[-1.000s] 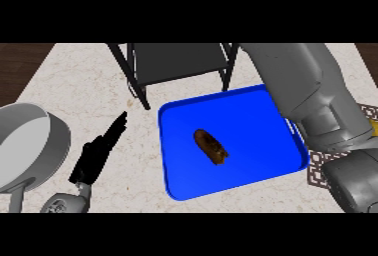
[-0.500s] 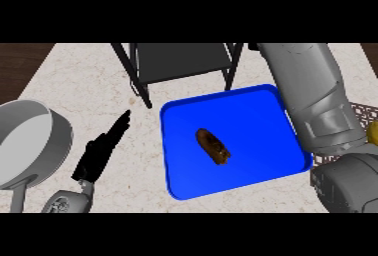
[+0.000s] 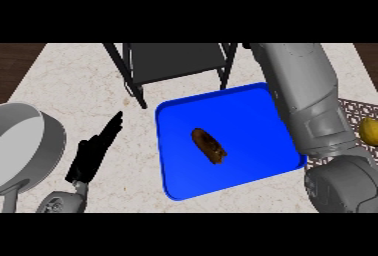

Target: Pick the tomato from the tray and place it in the tiered shelf

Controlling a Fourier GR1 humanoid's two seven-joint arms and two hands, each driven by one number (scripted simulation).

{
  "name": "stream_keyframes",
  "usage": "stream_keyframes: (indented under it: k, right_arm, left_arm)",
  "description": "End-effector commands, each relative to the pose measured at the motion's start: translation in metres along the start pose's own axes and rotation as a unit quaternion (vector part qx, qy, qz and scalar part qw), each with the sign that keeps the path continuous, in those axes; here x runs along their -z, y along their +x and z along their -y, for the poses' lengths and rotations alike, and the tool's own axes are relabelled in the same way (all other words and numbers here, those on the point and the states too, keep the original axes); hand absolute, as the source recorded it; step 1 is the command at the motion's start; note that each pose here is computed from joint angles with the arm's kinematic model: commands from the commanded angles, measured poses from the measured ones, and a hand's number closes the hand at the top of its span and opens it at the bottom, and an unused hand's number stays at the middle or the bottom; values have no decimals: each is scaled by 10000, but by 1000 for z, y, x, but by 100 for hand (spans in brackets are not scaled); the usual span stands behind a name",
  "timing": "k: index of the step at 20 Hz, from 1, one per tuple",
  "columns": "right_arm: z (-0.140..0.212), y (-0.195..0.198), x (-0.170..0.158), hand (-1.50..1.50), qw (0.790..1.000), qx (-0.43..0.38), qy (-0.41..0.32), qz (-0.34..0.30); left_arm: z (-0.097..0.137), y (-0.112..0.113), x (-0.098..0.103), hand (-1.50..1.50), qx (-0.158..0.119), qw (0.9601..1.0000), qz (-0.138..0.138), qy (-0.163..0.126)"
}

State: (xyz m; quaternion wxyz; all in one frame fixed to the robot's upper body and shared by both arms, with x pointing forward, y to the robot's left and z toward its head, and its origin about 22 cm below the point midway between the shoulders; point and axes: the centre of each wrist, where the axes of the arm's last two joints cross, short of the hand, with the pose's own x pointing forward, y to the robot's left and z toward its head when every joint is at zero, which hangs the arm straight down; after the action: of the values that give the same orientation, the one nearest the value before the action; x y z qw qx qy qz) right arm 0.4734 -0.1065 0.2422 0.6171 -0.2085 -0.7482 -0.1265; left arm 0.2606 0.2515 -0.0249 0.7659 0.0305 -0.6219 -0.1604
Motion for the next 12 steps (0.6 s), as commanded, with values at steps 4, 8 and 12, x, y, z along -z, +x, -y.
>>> stream_keyframes:
  k: [4, 8, 12]
  right_arm:
    - [53, -25, 34, -150, 9935, -100, -1037, -466]
    - [100, -55, 45, -150, 9962, -186, -765, -371]
    - [139, -65, 50, -150, 9980, -331, -482, -244]
  left_arm:
    - [-13, -27, -11, 0, -119, 9995, -199, 206]
    - [-18, -22, -22, 0, -161, 9989, -286, 346]
    - [-3, -23, -29, 0, -177, 9985, -286, 420]
